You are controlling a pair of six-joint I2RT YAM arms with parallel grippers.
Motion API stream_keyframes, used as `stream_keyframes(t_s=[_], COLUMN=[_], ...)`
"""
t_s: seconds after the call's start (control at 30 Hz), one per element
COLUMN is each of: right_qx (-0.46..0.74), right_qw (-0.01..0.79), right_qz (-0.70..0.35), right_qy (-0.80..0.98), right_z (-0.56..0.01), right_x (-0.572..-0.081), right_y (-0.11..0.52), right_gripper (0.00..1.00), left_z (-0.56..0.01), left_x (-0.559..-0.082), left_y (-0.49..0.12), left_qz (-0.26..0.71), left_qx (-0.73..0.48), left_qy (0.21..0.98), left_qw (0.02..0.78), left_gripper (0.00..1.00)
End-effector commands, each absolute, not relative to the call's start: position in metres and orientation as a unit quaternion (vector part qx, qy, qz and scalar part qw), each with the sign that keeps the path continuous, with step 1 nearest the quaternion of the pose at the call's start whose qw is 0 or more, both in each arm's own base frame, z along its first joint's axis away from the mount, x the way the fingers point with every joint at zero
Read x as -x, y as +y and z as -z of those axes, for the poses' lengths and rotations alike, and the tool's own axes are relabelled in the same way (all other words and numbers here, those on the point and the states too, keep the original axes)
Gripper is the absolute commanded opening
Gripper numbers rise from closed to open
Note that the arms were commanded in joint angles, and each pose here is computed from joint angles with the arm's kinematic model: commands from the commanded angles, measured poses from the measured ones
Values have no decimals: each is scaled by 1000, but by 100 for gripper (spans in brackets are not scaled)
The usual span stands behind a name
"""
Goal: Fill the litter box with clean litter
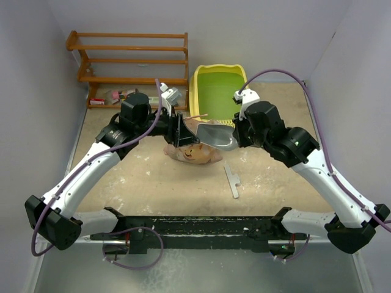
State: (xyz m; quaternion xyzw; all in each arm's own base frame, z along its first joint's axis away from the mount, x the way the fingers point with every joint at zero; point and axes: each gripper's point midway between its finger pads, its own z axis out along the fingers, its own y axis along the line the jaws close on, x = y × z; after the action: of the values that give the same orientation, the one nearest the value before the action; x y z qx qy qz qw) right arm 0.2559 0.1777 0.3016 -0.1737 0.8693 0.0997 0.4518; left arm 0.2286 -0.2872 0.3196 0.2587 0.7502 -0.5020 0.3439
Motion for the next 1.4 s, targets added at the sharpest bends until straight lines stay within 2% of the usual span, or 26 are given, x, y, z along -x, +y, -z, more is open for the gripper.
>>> stream_keyframes(t_s=[0.0, 0.13, 0.37, 0.47, 0.57, 0.63, 0.7, 0.87, 0.97, 1.07, 1.17, 1.37], right_qx=[177, 190, 208, 209, 210, 201, 193, 175, 140, 109, 105, 129], right_qw=[485, 484, 484, 485, 483, 485, 487, 476, 498, 529, 541, 469], right_qz=[-112, -118, -119, -113, -114, -116, -117, -156, -187, -230, -276, -393], right_qy=[849, 846, 842, 841, 842, 843, 844, 848, 835, 810, 788, 780], right_z=[-326, -323, -323, -323, -322, -323, -326, -328, -341, -361, -376, -378], right_x=[-258, -254, -253, -254, -253, -252, -250, -231, -223, -217, -210, -201], right_y=[185, 193, 203, 206, 207, 205, 201, 198, 191, 188, 193, 231], right_gripper=[0, 0, 0, 0, 0, 0, 5, 35, 53, 63, 69, 66], left_z=[-344, -342, -331, -326, -317, -312, -306, -307, -302, -300, -304, -329], left_x=[-227, -229, -232, -232, -235, -234, -234, -223, -214, -206, -197, -183], left_y=[-294, -297, -308, -312, -311, -309, -307, -299, -288, -273, -259, -235], left_qz=[528, 531, 535, 534, 525, 526, 524, 557, 584, 612, 633, 655], left_qx=[-265, -261, -260, -259, -248, -241, -230, -171, -108, -43, 3, 41], left_qy=[720, 721, 727, 730, 742, 745, 749, 737, 721, 698, 676, 629], left_qw=[364, 360, 344, 338, 335, 333, 333, 343, 357, 370, 378, 416], left_gripper=[62, 60, 49, 34, 1, 0, 0, 0, 0, 0, 0, 0])
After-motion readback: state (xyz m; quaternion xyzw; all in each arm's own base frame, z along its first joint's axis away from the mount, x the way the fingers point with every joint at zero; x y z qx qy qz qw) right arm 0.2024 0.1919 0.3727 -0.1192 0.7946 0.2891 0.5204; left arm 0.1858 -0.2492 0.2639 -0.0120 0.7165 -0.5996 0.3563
